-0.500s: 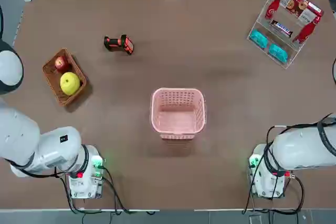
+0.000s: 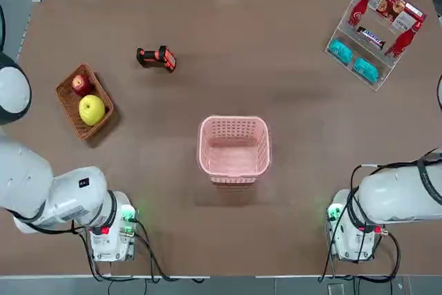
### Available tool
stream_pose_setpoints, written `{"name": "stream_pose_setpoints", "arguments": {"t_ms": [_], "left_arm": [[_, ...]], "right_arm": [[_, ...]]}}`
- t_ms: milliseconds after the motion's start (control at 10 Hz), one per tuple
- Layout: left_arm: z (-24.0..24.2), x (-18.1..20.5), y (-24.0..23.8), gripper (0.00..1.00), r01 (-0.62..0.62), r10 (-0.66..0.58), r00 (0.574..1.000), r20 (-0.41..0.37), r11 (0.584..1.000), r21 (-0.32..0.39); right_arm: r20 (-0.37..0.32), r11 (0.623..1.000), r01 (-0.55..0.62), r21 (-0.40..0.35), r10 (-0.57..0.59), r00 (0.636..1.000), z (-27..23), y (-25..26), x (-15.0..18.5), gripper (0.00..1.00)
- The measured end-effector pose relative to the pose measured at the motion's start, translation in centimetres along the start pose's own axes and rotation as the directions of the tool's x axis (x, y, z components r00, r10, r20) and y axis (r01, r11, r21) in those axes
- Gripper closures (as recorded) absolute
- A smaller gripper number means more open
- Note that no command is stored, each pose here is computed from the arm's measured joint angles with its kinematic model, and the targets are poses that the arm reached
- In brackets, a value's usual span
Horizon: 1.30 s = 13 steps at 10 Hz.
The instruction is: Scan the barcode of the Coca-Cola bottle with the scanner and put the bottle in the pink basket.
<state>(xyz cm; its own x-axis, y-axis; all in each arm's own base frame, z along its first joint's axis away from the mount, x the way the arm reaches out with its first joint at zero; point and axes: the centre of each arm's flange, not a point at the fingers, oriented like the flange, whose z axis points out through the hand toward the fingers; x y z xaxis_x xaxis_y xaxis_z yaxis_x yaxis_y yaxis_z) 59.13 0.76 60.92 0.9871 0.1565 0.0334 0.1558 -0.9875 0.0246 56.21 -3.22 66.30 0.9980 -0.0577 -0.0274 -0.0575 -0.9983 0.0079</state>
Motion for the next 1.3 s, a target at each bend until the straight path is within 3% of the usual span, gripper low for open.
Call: {"name": "stream_pose_setpoints", "arguments": {"t_ms": [200,400,600,900,1300], "left_arm": [[1.1,-0.2,0.7,0.00,0.113,-0.113,0.993,0.023,0.994,0.005],[3.3,-0.7,3.6,0.00,0.318,-0.316,0.945,0.079,0.948,-0.006],[5.9,-0.4,5.2,0.00,0.517,-0.511,0.849,0.135,0.856,-0.008],[10.3,0.8,6.8,0.00,0.679,-0.673,0.726,0.140,0.734,0.006],[14.8,1.6,9.0,0.00,0.849,-0.843,0.523,0.121,0.528,0.004]], "right_arm": [[0.020,1.000,-0.006,-0.003,0.006,1.000,2.5,0.3,2.1,0.00],[0.034,1.000,-0.031,-0.003,0.031,0.999,4.9,1.7,4.1,0.00],[0.052,0.998,-0.061,-0.001,0.061,0.997,7.0,3.8,5.9,0.00],[0.090,1.000,-0.024,0.002,0.024,0.996,11.1,5.6,8.7,0.00],[-0.024,1.000,-0.013,-0.002,0.013,1.000,15.0,5.5,12.8,0.01]]}}
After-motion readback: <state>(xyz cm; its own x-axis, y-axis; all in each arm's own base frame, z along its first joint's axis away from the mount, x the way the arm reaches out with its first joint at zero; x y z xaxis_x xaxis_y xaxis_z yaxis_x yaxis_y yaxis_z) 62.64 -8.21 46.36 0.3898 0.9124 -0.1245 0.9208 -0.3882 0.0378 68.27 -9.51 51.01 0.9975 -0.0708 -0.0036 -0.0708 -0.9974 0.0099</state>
